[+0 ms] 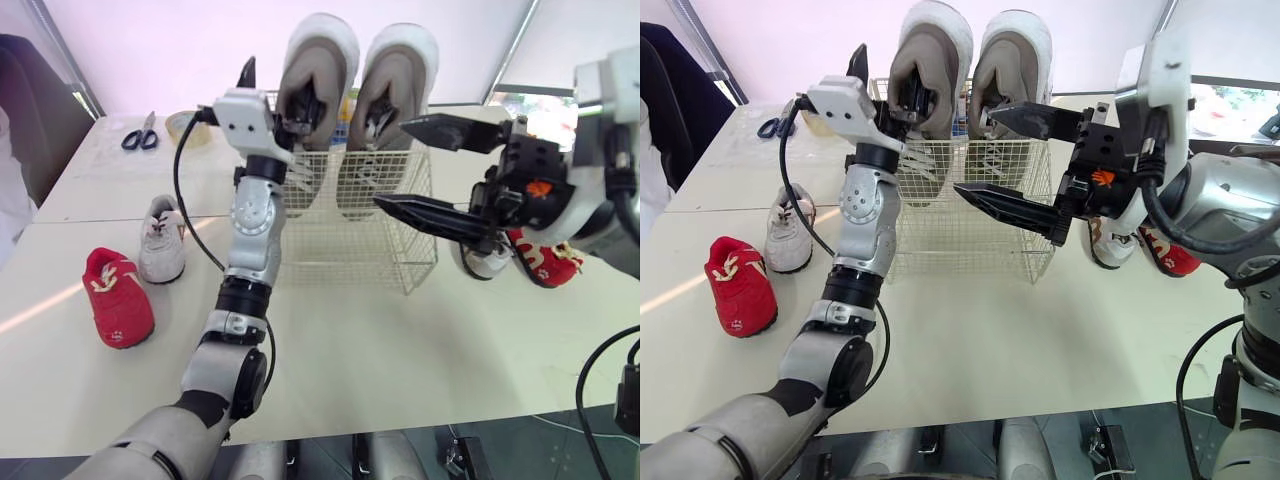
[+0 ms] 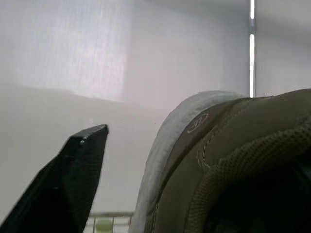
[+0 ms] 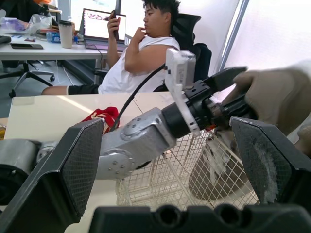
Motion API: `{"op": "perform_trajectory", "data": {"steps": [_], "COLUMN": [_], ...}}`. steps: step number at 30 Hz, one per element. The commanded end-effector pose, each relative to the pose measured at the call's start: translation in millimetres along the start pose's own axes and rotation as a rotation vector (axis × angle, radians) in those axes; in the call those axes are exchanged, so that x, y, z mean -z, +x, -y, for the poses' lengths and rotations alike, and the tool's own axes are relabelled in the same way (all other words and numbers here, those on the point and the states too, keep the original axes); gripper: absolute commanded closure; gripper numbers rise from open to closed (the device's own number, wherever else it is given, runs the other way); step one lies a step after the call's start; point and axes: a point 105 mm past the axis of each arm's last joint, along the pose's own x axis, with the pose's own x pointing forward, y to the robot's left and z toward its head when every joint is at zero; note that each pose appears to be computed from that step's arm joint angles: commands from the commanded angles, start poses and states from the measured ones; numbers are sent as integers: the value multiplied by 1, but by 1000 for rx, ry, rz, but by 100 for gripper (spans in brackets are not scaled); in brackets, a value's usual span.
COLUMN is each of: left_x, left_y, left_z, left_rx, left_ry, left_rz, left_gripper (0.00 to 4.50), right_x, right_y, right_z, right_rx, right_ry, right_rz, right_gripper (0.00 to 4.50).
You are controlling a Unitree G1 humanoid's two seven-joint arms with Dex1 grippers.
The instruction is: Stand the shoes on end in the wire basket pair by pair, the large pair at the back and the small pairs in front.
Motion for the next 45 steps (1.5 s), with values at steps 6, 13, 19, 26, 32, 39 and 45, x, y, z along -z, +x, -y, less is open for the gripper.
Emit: {"op": "perform_trajectory", "data": {"steps": [6,13,19,26,32,39,45], "left_x": [-6,-22,-51,-82,-112,-105,-104], "left_y": [-5,-18,-42,-71,-77,-86,-89], "left_z": [-2,-1,-21,-26,-12,3,7], "left_rx": [132,279,454,706,951,1076,1121], "left_ry": [-134,-250,-318,-439,-471,-523,-548], "left_rz": [-165,-337,-501,-640,-578,-598,-614], "left_gripper": [27,27,27,27,27,27,27], "right_x": [-8,-7,-8,-4,56,123,177], "right_y": [-2,-2,-10,-39,-101,-151,-156], "right_z": [3,4,16,46,88,89,69], "right_rx": [0,-9,54,267,751,1112,1184], "right_ry": [-45,-47,-49,-6,82,180,316], "right_rz": [34,35,34,-12,-281,-392,-412], "right_gripper": [0,0,0,0,0,0,0]}}
